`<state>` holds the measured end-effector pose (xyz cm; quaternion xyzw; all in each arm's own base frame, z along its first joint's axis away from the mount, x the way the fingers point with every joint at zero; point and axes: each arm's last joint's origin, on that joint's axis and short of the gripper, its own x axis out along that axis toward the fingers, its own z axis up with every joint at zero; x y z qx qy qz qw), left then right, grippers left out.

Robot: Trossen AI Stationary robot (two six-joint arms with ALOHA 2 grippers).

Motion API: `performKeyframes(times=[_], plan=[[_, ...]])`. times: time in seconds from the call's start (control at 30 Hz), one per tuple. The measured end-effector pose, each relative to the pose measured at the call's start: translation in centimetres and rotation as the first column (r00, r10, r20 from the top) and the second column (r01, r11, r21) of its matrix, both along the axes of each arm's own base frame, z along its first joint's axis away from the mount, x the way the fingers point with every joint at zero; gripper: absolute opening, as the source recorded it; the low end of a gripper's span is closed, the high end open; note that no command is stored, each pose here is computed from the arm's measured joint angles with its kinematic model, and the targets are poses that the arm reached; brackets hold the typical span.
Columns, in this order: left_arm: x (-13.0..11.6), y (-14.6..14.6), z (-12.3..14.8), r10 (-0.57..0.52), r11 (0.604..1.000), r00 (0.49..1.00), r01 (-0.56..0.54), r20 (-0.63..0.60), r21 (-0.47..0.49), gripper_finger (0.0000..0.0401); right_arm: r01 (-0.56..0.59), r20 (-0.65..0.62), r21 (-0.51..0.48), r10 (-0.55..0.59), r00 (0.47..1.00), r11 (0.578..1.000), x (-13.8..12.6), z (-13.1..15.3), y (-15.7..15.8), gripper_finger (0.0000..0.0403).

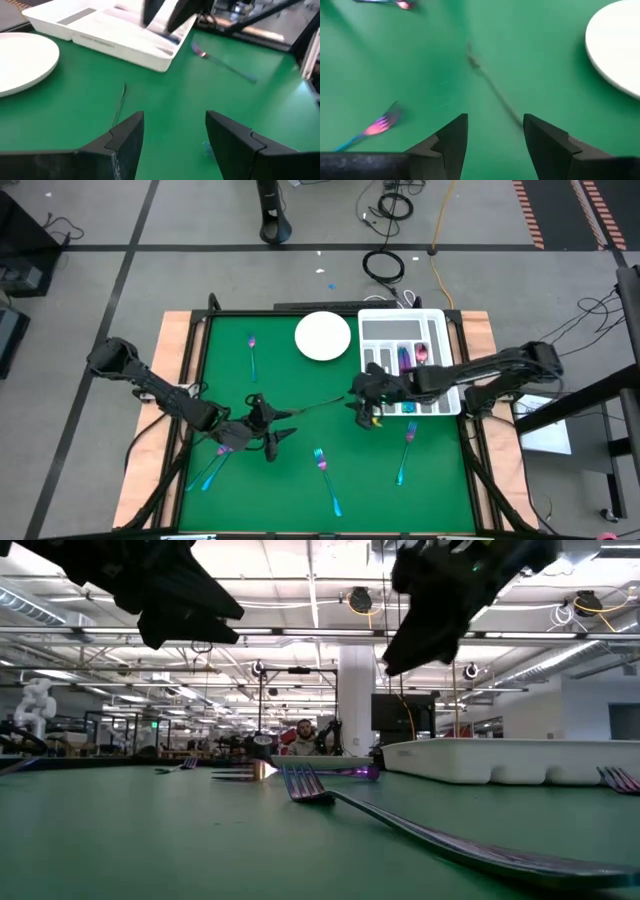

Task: Sort silverware
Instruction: Put the iridescent fork into the white silverware tray

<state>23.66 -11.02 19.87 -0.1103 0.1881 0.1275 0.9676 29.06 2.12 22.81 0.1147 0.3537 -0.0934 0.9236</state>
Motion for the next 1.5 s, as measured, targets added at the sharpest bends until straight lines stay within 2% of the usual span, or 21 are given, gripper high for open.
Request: performKeyframes(times=[0.17,0.33,0.4,0.5,0.63,0.73,0.83,0.93,1.0,1.1,1.17,1.23,1.4,1.5], plan=[[0.0,0.0,0.1,0.001,1.000,1.000,-0.001,0.005,0.000,0.0215,-0.021,0.003,-0.078,0.021,1.000,0.997,2.6,-2.9,-1.7,0.0180],[0.1,0.2,0.0,0.008,1.000,1.000,-0.008,0.001,0.002,0.0215,-0.020,-0.008,-0.068,0.020,1.000,0.997,3.8,-4.0,-3.3,0.0180],[0.1,0.2,0.0,0.007,1.000,1.000,-0.007,-0.001,0.003,0.0215,0.024,-0.048,-0.024,-0.025,0.999,0.999,3.9,-3.7,-3.5,0.0180],[0.1,0.2,0.0,0.006,1.000,1.000,-0.005,-0.004,0.009,0.0215,0.093,-0.184,0.097,-0.074,0.980,0.991,3.3,-2.6,-2.9,0.0180],[0.1,0.3,-0.1,0.000,0.999,1.000,0.001,-0.018,0.038,0.0215,0.210,-0.370,0.240,-0.111,0.922,0.948,2.1,0.3,0.1,0.0180],[0.0,0.4,-0.2,0.005,0.999,1.000,-0.004,-0.030,0.042,0.0215,0.384,-0.520,0.272,-0.201,0.830,0.883,0.7,2.0,3.0,0.0180],[0.0,0.4,-0.2,0.006,0.999,1.000,-0.005,-0.031,0.039,0.0215,0.508,-0.641,0.227,-0.266,0.720,0.831,-1.2,2.3,6.0,0.0180],[0.0,0.4,-0.2,0.006,0.999,1.000,-0.005,-0.030,0.038,0.0215,0.644,-0.781,0.132,-0.321,0.536,0.753,-3.9,1.6,8.4,0.0180],[0.0,0.4,-0.2,0.005,0.999,1.000,-0.004,-0.031,0.039,0.0215,0.696,-0.820,0.062,-0.361,0.444,0.715,-5.3,0.9,9.6,0.0180],[0.0,0.3,-0.2,0.003,0.999,0.999,-0.002,-0.032,0.040,0.0215,0.774,-0.815,0.009,-0.444,0.372,0.633,-6.6,-0.3,10.7,0.0180],[0.0,0.3,-0.2,0.001,0.999,0.999,0.001,-0.033,0.038,0.0215,0.819,-0.790,0.014,-0.496,0.361,0.574,-7.0,-1.0,11.1,0.0180],[0.0,0.3,-0.2,-0.007,0.999,0.999,0.008,-0.035,0.034,0.0215,0.847,-0.783,0.028,-0.515,0.349,0.532,-7.2,-2.1,11.4,0.0180],[0.0,0.2,-0.2,-0.022,0.999,0.999,0.022,-0.035,0.023,0.0215,0.845,-0.756,0.095,-0.514,0.405,0.526,-7.4,-4.8,11.3,0.0180],[0.0,0.2,-0.2,-0.013,1.000,0.999,0.013,-0.030,0.002,0.0215,0.841,-0.753,0.096,-0.515,0.411,0.532,-7.6,-5.9,10.9,0.0180]])
